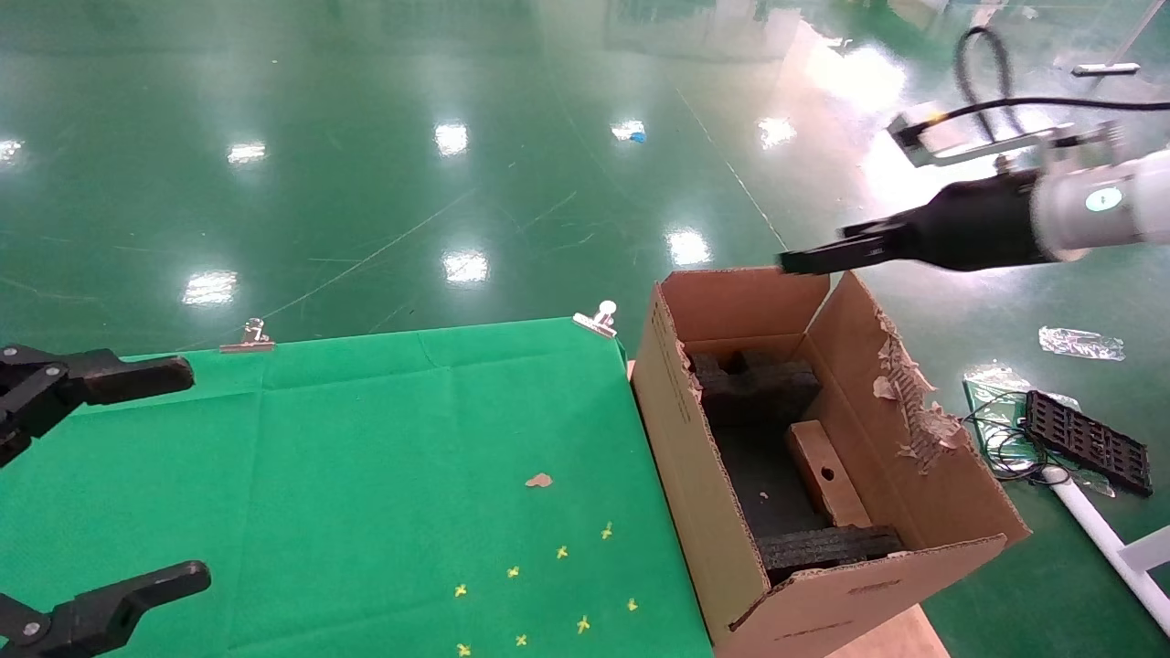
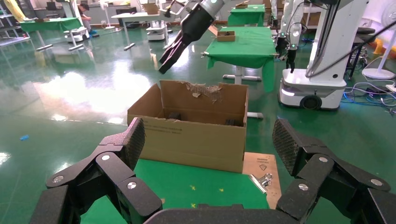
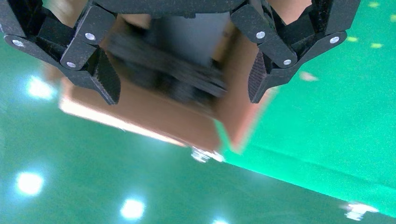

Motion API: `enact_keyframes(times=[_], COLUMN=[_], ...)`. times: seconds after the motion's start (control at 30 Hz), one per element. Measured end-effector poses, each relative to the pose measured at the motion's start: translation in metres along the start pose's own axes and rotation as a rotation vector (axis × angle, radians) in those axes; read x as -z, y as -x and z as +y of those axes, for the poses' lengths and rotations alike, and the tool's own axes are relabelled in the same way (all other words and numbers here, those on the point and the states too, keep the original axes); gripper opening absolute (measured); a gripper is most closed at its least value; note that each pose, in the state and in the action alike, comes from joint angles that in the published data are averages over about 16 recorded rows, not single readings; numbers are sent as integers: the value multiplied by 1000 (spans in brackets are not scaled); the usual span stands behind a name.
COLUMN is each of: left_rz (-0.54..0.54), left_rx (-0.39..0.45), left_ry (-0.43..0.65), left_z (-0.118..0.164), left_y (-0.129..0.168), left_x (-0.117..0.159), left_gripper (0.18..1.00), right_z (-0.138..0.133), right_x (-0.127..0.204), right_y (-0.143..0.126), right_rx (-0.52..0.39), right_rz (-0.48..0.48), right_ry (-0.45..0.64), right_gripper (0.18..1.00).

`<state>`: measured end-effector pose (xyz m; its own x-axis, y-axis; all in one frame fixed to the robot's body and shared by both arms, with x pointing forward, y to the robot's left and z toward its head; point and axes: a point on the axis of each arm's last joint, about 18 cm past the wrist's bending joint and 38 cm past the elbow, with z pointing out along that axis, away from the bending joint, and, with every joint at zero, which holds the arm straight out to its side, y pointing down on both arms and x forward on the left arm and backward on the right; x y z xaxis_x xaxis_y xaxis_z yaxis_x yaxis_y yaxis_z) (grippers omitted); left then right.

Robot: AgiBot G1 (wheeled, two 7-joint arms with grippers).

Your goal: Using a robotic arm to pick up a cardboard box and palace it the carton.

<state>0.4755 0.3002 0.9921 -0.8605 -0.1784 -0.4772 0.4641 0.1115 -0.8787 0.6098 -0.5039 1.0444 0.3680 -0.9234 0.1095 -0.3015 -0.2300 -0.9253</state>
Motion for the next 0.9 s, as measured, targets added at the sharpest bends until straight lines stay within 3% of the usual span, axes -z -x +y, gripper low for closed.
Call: enact_keyframes(times=[0.43,0.9], left_rz=[0,0], left_rx=[0,0], left_ry=[0,0], left_z=[0,0], left_y=[0,0], left_x=[0,0], left_gripper=[1001,1001], right_z=[6,14], right_x=[-40,-39], right_y=[79,152], right_rx=[114,241], right_rz=[-315,-585], right_ry=[-107,-273], right_gripper=[1000,1000])
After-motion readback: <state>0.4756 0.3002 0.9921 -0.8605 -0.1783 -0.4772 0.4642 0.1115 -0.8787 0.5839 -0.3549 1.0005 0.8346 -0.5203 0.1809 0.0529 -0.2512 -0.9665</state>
